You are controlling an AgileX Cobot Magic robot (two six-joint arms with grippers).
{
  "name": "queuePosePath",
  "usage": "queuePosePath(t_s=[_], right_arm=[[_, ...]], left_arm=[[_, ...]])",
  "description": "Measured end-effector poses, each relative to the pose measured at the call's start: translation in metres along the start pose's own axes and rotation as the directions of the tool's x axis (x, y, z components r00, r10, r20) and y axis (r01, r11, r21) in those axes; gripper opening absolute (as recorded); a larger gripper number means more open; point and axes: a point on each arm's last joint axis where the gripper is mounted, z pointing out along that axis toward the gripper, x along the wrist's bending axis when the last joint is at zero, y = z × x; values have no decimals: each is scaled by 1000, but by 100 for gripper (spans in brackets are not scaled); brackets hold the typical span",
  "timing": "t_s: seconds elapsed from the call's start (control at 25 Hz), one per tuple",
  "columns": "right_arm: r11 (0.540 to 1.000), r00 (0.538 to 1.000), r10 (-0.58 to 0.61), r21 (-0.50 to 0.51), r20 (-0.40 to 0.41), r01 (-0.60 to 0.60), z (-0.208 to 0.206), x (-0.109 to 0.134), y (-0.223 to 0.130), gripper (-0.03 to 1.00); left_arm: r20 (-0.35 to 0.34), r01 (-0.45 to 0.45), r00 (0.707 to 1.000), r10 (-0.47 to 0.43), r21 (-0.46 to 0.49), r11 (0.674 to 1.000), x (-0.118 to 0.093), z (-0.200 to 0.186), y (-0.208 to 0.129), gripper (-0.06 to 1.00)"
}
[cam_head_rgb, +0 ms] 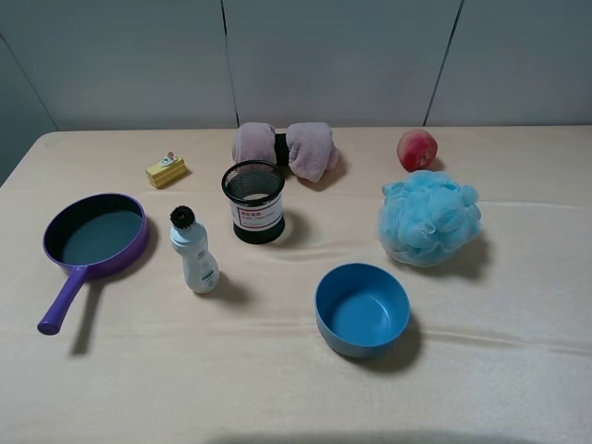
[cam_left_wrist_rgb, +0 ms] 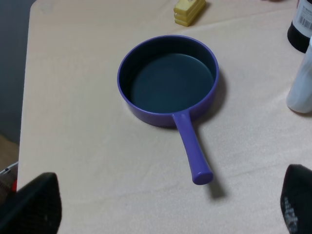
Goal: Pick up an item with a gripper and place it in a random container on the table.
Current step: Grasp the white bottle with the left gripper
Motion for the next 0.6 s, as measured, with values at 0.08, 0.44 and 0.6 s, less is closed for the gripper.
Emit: queuePosePath(t_s=[0.08, 0.44, 0.6], right_arm=[[1000, 1000, 0, 0, 0, 0, 0, 0, 0, 69], [1000, 1000, 0, 0, 0, 0, 0, 0, 0, 69], [1000, 1000, 0, 0, 0, 0, 0, 0, 0, 69]], left_arm=[[1, 0, 1000, 0, 0, 1000, 0, 0, 0, 90], [43, -8, 999, 7, 40, 999, -1, 5, 4, 90], [77, -28, 997, 20, 104, 994, -2, 14, 10, 90]])
